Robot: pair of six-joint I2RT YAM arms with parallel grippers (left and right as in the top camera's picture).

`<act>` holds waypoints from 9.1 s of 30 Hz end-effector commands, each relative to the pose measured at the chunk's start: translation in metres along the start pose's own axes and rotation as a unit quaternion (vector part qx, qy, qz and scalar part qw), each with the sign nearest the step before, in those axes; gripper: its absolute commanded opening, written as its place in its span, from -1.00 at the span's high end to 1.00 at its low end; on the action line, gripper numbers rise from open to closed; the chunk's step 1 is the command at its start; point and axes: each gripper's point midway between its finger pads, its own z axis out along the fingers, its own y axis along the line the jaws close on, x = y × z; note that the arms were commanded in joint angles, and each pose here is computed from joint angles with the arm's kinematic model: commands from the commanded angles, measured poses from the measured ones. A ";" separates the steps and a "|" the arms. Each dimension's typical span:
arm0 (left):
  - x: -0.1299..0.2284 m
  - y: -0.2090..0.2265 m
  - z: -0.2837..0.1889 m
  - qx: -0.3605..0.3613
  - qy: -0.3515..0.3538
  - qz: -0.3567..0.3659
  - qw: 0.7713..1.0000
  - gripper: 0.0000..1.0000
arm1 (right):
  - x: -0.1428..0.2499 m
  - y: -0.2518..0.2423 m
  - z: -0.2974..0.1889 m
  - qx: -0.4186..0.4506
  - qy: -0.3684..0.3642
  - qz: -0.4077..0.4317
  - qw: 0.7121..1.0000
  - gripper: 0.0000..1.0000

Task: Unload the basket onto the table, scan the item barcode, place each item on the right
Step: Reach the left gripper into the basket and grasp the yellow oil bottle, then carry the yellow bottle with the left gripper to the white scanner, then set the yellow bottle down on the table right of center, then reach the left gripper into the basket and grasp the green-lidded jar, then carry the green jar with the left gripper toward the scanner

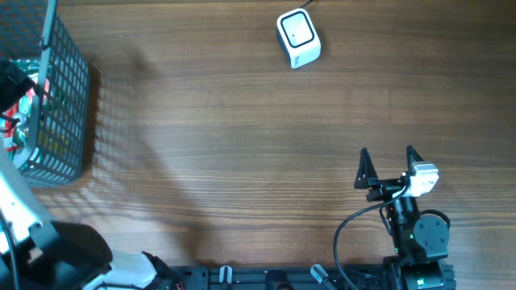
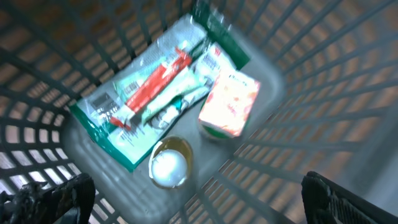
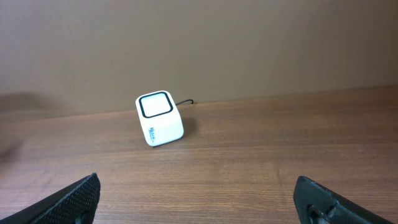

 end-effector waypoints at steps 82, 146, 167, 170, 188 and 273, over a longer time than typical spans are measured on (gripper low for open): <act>0.071 -0.165 -0.220 0.302 -0.076 0.089 0.946 0.80 | 0.000 0.001 0.000 -0.004 0.000 0.007 1.000 -0.99; 0.158 -0.349 -0.251 0.280 -0.215 0.162 0.922 -1.00 | 0.000 0.001 0.000 -0.004 0.000 0.007 1.000 -0.99; -0.058 -0.001 -0.029 0.052 -0.102 -0.031 0.993 -0.99 | 0.000 0.001 0.000 -0.004 0.000 0.007 1.000 -0.99; -0.045 0.016 0.008 0.035 -0.053 -0.045 0.997 -0.99 | 0.000 0.001 0.000 -0.004 0.000 0.007 1.000 -1.00; 0.007 -0.014 0.125 0.110 0.077 0.027 0.991 -0.75 | 0.000 0.001 0.000 -0.004 0.000 0.007 1.000 -1.00; 0.340 -0.272 -0.122 0.273 0.114 0.308 0.904 0.16 | 0.000 0.001 0.000 -0.004 0.000 0.007 1.000 -0.99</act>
